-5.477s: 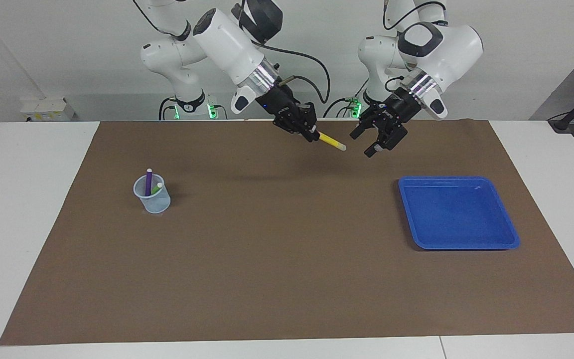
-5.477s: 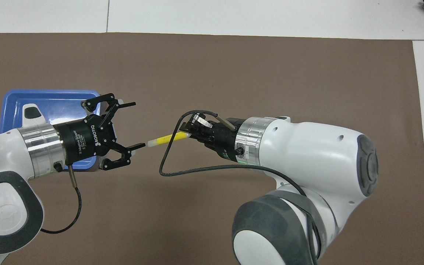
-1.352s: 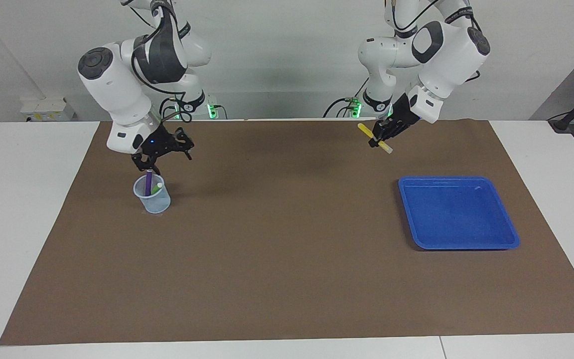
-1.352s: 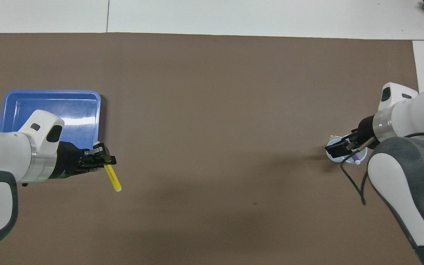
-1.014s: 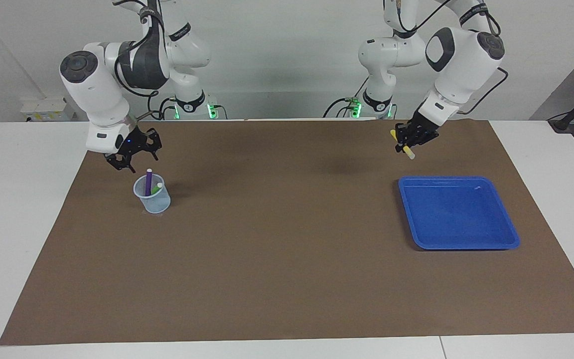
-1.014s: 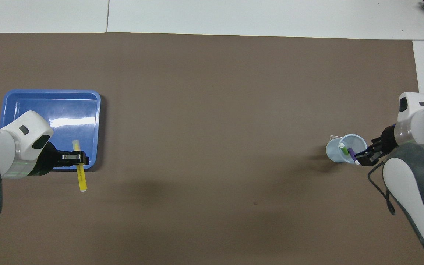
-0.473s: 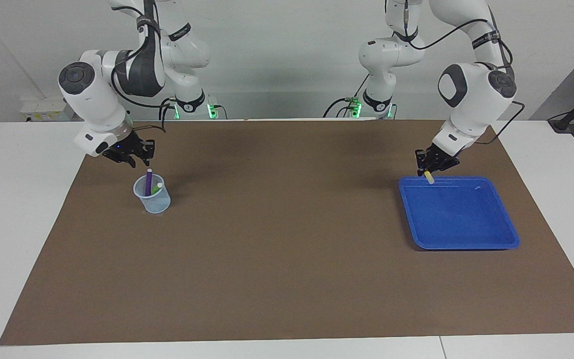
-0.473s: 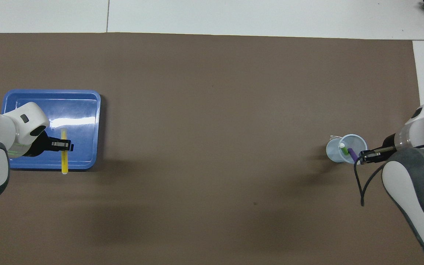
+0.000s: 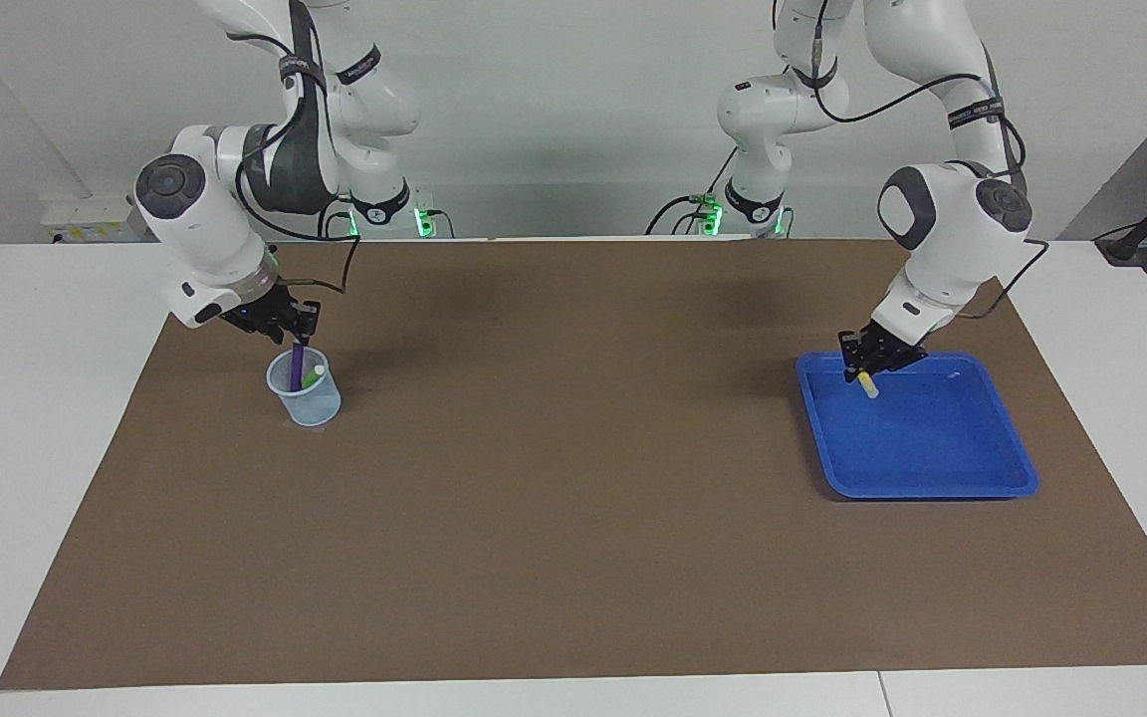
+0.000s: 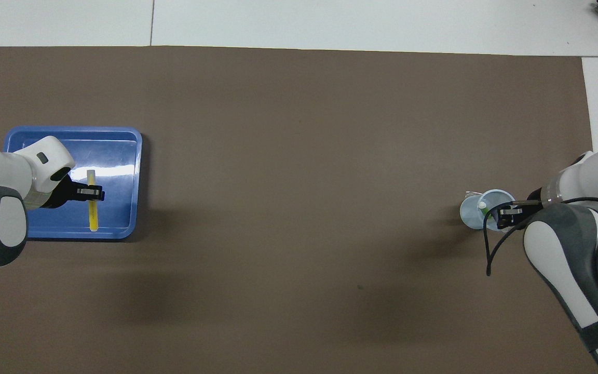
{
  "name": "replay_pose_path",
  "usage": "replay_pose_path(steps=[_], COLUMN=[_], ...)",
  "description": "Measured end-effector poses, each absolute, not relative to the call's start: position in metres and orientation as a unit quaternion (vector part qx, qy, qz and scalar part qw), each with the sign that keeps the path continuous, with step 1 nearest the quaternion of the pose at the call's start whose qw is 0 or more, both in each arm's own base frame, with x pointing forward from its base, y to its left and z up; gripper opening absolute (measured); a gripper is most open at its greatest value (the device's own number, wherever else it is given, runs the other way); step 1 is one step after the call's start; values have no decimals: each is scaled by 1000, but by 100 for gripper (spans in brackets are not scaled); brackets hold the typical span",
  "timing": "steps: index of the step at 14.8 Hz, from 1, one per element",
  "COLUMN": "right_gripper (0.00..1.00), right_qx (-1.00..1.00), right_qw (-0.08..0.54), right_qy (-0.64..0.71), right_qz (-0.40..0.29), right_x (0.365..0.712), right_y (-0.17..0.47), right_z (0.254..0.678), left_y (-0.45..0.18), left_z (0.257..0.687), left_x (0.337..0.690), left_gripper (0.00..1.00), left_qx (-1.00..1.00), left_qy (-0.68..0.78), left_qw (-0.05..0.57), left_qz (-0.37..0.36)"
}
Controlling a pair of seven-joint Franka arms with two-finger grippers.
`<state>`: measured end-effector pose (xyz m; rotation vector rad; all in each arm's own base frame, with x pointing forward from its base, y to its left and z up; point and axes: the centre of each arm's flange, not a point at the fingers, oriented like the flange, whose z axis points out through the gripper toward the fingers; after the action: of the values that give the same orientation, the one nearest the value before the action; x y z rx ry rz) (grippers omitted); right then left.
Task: Right arm passes pens to left for tray arrangement
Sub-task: 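Lay the yellow pen in the tray while the right gripper grasps purple pen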
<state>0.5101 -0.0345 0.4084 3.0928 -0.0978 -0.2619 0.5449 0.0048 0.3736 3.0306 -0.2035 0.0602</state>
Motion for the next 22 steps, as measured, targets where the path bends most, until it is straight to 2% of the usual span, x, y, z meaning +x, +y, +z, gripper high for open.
replay_pose_path(steps=[9,12,15,17,18,19,22], right_gripper=[40,40,40,30,30,23,18], right_qx=[996,996,996,996,996,996,996], right_qw=[17,17,17,17,17,16,15], right_qy=[-32,-32,-31,-31,-28,-21,-10], right_qz=[-84,-83,-83,-83,-84,-85,-86], right_x=[511,509,508,508,508,507,507], right_y=[-36,-35,-35,-35,-35,-35,-36], right_z=[402,393,391,391,390,390,389], left_y=[10,11,11,11,11,11,12], left_z=[314,307,303,302,302,301,302], left_x=[564,566,567,568,568,568,568], left_gripper=[18,18,46,64,79,80,80], left_qx=[997,996,996,996,996,996,996], left_qy=[-58,-57,-56,-56,-55,-55,-55], left_qw=[50,49,49,48,48,48,48], left_qz=[33,39,41,42,42,42,43])
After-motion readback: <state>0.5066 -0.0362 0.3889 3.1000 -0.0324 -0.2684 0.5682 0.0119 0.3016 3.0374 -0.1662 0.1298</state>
